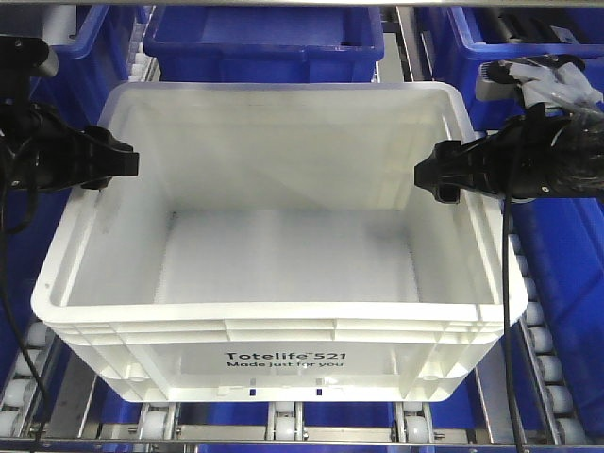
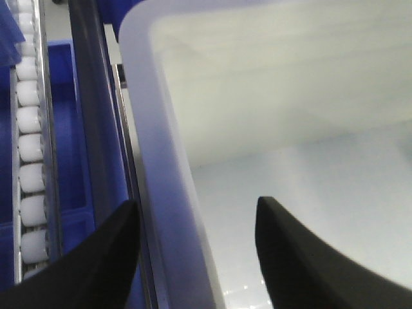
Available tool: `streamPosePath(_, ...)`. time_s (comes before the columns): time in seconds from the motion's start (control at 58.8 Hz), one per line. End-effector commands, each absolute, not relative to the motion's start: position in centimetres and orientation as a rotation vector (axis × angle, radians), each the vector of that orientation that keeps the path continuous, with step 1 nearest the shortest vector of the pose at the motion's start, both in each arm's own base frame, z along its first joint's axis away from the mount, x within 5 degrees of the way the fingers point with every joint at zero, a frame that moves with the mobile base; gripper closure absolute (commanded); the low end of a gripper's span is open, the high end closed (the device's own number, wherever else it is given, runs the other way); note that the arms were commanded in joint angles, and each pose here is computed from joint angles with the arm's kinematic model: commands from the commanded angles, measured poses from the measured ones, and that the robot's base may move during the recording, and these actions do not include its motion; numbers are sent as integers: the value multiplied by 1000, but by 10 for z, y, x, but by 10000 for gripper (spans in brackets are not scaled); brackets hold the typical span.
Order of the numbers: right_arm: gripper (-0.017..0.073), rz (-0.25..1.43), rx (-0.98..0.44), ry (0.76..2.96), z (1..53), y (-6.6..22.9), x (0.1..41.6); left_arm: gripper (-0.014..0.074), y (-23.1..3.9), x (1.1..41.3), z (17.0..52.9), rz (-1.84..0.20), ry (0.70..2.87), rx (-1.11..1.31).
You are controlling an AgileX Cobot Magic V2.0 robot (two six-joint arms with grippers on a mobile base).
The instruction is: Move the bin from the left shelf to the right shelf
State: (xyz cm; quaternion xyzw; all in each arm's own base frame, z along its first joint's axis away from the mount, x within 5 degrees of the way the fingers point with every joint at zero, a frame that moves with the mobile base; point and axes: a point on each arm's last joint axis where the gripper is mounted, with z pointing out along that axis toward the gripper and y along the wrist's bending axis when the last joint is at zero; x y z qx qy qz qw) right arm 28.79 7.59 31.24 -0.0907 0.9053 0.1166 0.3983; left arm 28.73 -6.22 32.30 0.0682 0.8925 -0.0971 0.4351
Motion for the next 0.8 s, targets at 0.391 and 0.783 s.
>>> streamPosePath(0.391,-53,249,-226,2107,341,72,291,195,-62,287,356,-248,2027,144)
streamPosePath(0.783,-29,240,-203,2018,349,72,295,195,-61,289,360,-243,1976,132)
